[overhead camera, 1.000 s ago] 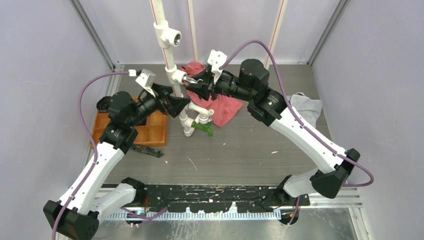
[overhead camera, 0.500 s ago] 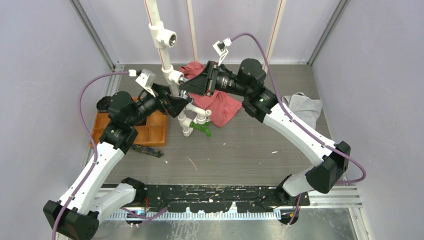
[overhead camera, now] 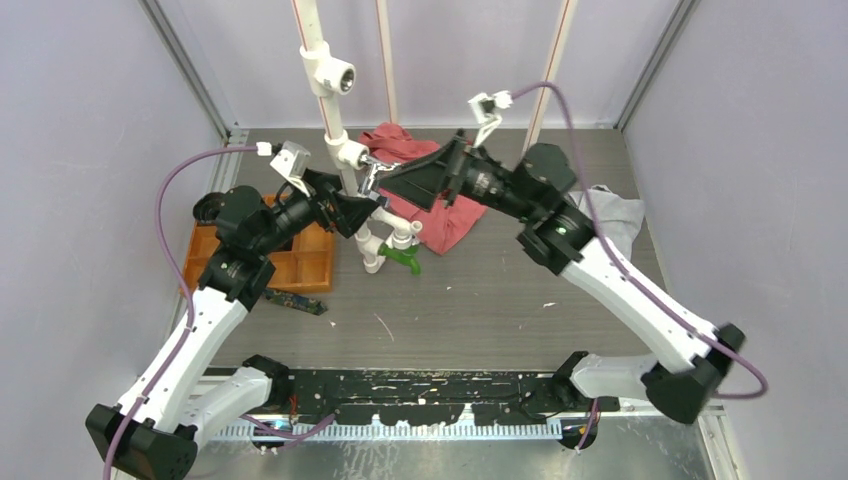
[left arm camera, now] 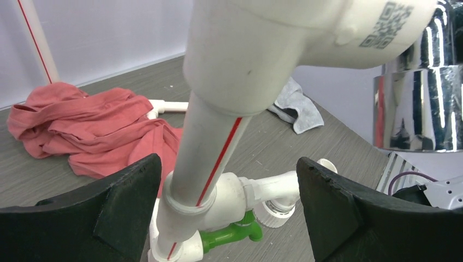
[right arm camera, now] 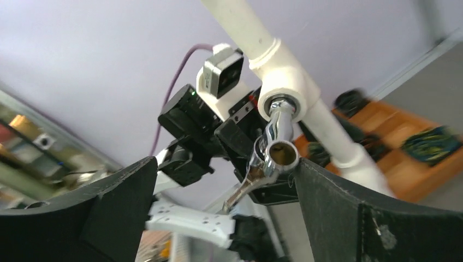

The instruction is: Install the water faucets

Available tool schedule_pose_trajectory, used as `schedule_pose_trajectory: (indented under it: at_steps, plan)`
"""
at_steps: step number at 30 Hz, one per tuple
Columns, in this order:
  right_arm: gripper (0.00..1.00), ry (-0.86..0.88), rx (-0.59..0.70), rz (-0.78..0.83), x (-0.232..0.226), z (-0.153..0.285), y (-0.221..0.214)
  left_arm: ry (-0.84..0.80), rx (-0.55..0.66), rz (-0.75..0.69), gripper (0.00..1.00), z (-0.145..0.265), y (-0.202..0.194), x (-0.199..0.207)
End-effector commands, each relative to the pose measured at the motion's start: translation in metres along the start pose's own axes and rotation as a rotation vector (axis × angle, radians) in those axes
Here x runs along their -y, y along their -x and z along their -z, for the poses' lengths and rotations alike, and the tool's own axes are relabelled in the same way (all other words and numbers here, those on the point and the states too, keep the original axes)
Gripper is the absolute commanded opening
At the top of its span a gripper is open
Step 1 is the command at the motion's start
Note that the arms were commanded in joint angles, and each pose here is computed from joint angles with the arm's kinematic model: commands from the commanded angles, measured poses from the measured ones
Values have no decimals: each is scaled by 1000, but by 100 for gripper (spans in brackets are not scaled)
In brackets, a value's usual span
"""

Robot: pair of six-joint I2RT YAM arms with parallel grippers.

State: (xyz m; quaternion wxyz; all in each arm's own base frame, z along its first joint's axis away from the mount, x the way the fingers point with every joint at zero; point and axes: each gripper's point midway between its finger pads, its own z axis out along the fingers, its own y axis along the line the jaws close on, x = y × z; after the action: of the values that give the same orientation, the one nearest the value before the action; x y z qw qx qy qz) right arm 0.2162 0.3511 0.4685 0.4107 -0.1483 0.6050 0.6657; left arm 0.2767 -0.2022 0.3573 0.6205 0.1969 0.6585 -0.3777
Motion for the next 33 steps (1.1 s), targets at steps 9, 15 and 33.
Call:
schedule_pose_trajectory:
  at_steps: [9, 15, 33]
  plan:
    - [100, -73, 32, 1242, -41, 72, 55, -11, 55, -43, 93, 0, 16, 3]
    - [100, -83, 76, 1829, -39, 65, 44, 6, 54, -55, 92, 3, 18, 1]
    - [94, -330, 25, 2637, -20, 0, 24, 48, 40, -49, 80, -9, 11, -14]
